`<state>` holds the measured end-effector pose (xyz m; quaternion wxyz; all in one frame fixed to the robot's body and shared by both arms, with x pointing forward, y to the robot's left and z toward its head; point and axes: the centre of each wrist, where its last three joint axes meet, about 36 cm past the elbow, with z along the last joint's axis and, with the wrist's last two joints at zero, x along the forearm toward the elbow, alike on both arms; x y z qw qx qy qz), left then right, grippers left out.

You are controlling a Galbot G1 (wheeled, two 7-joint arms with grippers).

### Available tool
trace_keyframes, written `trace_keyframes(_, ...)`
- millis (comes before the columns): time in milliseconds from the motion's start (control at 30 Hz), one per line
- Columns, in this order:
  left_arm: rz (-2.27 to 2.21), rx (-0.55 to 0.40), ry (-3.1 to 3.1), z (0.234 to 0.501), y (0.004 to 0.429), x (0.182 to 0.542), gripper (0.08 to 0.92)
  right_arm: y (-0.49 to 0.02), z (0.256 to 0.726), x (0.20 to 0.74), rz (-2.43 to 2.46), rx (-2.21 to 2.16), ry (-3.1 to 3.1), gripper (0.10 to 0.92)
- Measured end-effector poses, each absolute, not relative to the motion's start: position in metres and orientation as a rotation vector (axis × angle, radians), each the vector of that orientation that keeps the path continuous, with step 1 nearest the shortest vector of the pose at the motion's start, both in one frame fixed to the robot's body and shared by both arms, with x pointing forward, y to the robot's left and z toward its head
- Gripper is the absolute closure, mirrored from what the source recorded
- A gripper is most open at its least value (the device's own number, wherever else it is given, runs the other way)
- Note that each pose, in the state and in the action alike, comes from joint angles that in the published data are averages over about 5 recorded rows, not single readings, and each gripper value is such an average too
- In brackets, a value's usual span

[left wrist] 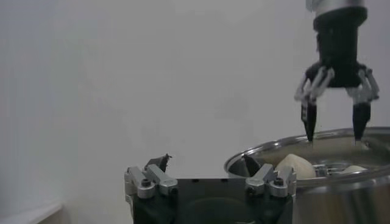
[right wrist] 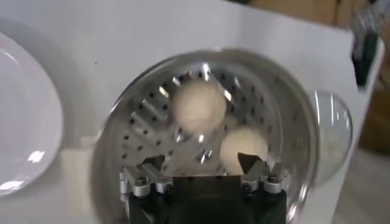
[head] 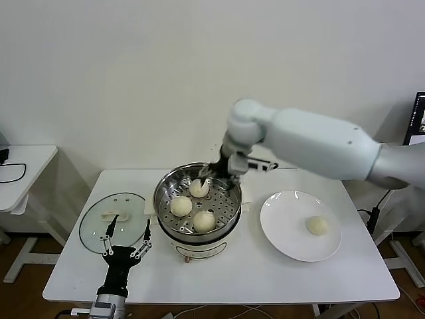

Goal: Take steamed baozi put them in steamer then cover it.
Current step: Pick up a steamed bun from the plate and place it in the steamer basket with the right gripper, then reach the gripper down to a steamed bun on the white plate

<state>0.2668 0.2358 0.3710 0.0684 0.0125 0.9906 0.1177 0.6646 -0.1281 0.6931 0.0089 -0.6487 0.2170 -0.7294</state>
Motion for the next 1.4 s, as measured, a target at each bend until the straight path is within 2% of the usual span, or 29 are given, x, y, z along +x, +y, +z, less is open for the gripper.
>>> trace_keyframes(267,0.356,0.044,2.980,0.374,0.235,0.267,0.177,-0.258,0.688,0.707,-2.322,-2.170,1.451,0.200)
trace_keyframes(467,0.363,0.039,2.978,0.375,0.237,0.266,0.177,-0.346,0.653,0.716,-2.290,-2.227,1.883,0.200)
trace_keyframes(633,0.364,0.038,2.978,0.376,0.237,0.266,0.177,-0.396,0.616,0.711,-2.260,-2.266,2.110,0.200)
trace_keyframes(1033,0.367,0.030,2.983,0.373,0.239,0.266,0.177,-0.432,0.535,0.694,-2.218,-2.403,2.285,0.200)
trace_keyframes(1400,0.368,0.026,2.986,0.371,0.240,0.265,0.177,-0.438,0.491,0.684,-2.214,-2.462,2.325,0.200)
